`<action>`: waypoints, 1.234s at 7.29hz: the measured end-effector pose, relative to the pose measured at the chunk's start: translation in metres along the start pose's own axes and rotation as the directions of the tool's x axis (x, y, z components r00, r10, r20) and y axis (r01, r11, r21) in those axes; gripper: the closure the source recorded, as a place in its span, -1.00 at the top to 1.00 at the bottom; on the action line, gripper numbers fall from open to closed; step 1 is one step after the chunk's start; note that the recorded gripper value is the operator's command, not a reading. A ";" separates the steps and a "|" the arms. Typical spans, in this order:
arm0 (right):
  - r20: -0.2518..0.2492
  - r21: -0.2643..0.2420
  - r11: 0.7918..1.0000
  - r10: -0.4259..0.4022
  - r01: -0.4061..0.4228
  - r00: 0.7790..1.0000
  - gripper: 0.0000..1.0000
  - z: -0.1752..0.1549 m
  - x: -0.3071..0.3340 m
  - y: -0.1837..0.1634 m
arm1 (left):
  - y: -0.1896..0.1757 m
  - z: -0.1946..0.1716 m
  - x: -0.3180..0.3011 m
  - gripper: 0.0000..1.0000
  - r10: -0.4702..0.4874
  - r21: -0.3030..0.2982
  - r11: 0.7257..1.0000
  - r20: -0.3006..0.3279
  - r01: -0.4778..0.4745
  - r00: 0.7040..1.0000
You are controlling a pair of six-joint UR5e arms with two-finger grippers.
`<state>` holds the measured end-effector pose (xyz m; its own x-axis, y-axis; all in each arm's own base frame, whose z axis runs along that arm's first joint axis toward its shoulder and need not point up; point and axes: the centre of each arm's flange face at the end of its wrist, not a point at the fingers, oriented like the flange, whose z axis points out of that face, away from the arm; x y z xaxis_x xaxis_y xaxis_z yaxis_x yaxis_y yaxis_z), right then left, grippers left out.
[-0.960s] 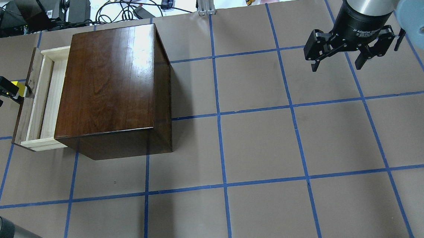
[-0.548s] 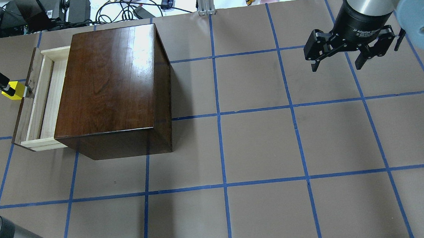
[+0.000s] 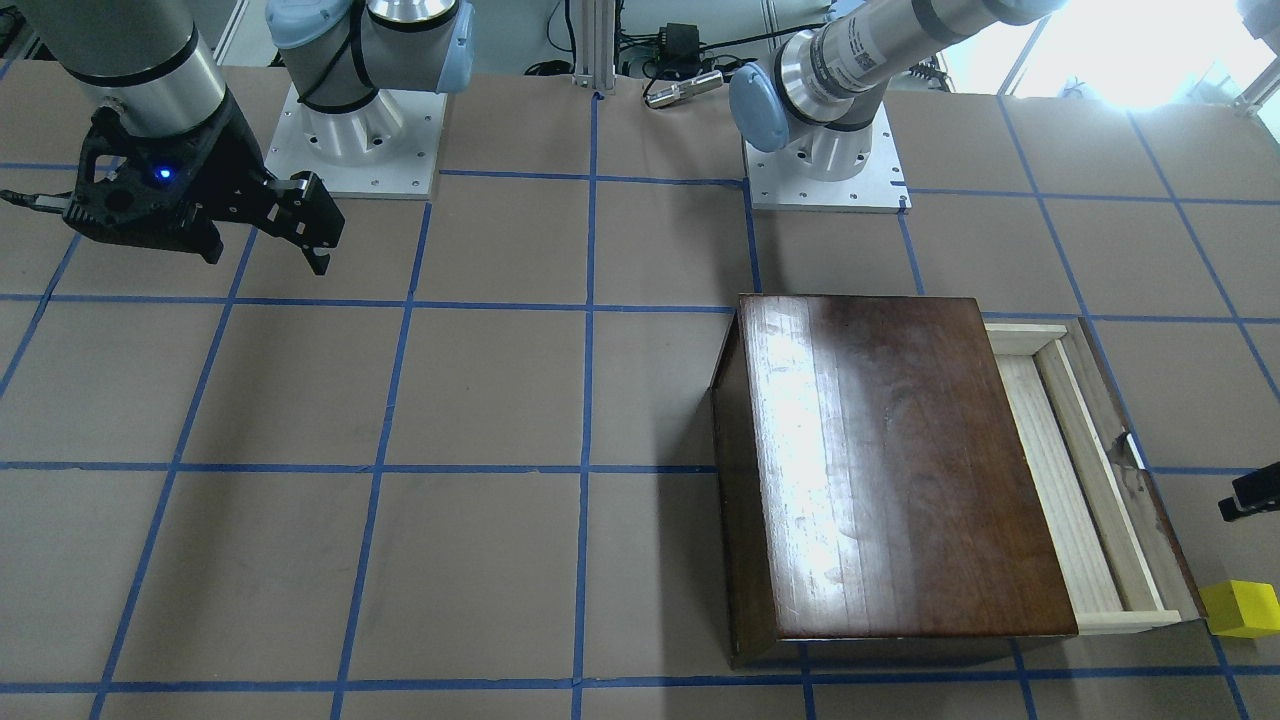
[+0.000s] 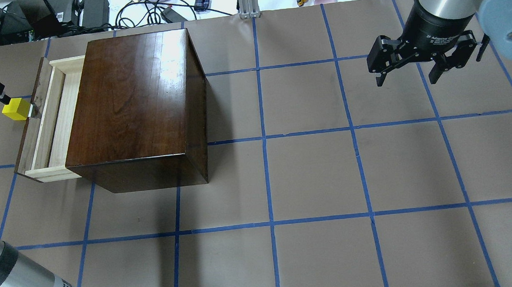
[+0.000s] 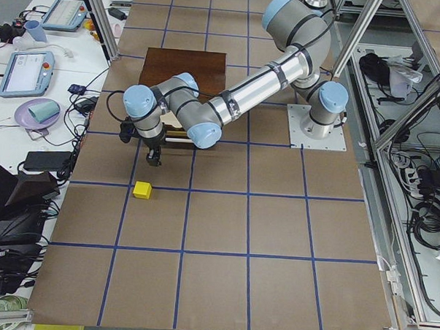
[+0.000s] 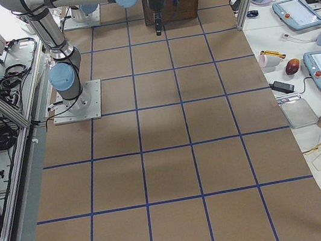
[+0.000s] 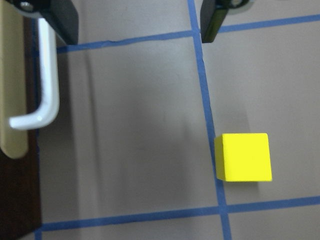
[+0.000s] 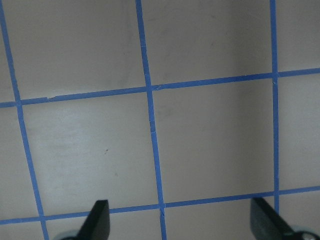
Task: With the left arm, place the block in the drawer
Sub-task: 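Release the handle and move the left gripper over the yellow cube, then lower the left gripper and close it on the yellow cube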
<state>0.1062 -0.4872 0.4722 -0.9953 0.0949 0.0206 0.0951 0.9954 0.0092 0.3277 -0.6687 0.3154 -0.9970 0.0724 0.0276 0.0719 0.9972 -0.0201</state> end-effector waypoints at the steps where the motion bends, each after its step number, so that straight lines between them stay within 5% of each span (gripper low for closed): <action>1: 0.000 0.000 1.000 0.000 0.000 1.000 1.00 0.000 0.000 0.000 | -0.008 0.018 -0.020 0.77 -0.014 0.019 1.000 0.019 0.013 1.000; 9: 0.000 0.000 1.000 0.000 0.000 1.000 1.00 0.000 0.000 0.000 | -0.039 0.100 -0.057 0.69 -0.013 0.004 1.000 0.007 0.013 1.000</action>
<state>0.1062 -0.4872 0.4722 -0.9953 0.0949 0.0204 0.0951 0.9954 0.0093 0.3792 -0.7131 0.2146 -0.9980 0.0597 0.0213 0.0592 0.9980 -0.0234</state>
